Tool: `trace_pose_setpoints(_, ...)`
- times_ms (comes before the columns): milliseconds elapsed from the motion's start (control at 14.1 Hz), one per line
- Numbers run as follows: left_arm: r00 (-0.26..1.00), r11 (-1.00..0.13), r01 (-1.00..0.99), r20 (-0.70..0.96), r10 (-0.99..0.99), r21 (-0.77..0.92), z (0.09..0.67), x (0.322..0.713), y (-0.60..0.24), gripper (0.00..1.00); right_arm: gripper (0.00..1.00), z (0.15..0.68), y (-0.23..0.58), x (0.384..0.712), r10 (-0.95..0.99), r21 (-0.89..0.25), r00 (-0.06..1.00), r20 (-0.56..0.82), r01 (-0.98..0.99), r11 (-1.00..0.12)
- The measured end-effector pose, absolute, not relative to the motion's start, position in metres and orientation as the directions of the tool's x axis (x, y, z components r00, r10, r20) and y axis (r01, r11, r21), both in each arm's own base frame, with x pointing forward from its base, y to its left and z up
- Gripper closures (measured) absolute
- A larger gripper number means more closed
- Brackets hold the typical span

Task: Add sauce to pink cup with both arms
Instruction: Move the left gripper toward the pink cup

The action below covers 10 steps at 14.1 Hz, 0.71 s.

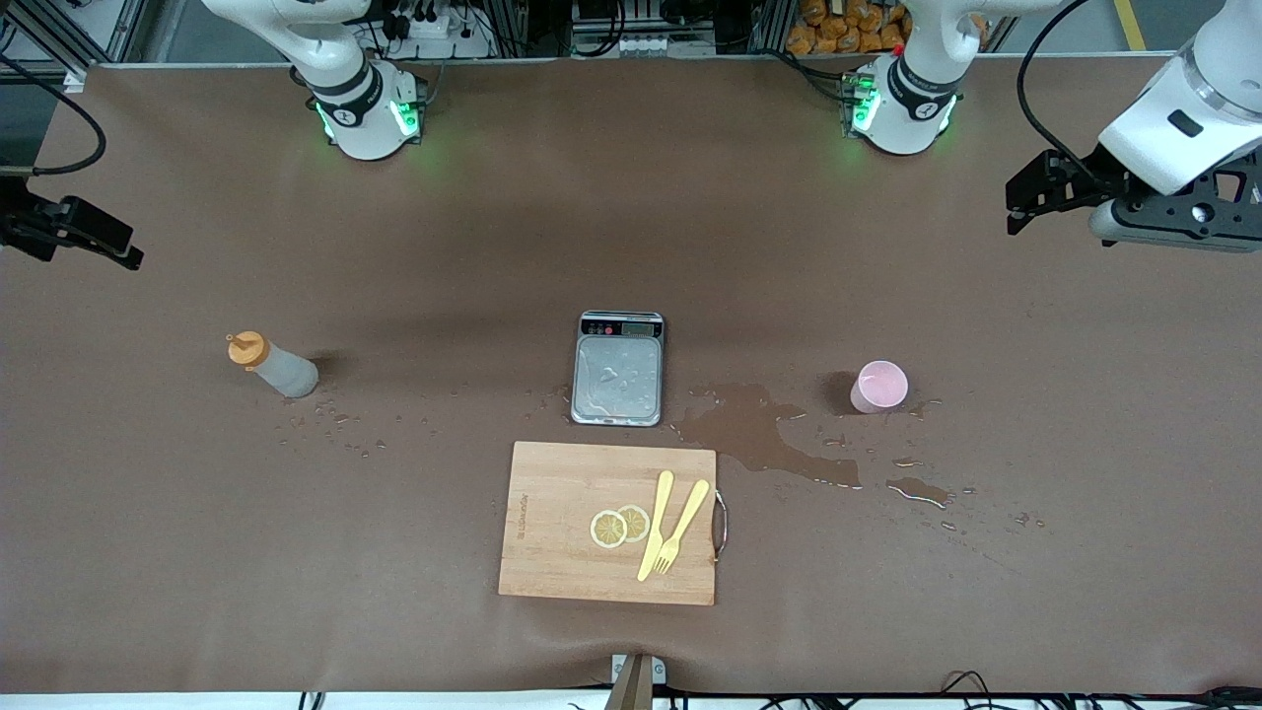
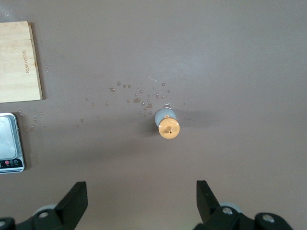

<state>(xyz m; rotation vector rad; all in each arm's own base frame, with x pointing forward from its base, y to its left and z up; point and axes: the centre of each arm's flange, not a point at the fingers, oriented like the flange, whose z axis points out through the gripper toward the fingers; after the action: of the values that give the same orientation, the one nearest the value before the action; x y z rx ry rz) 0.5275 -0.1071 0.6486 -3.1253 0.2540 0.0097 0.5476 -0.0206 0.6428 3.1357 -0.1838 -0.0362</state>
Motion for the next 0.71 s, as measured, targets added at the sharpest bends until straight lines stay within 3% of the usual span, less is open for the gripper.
trace_pose_setpoints(710,0.989,-0.989,-0.144,-0.013,-0.145,0.014,0.657,0.527,-0.099,0.0,0.0,0.643,-0.021,0.548,-0.117,0.002,0.993,-0.022,-0.117,-0.993)
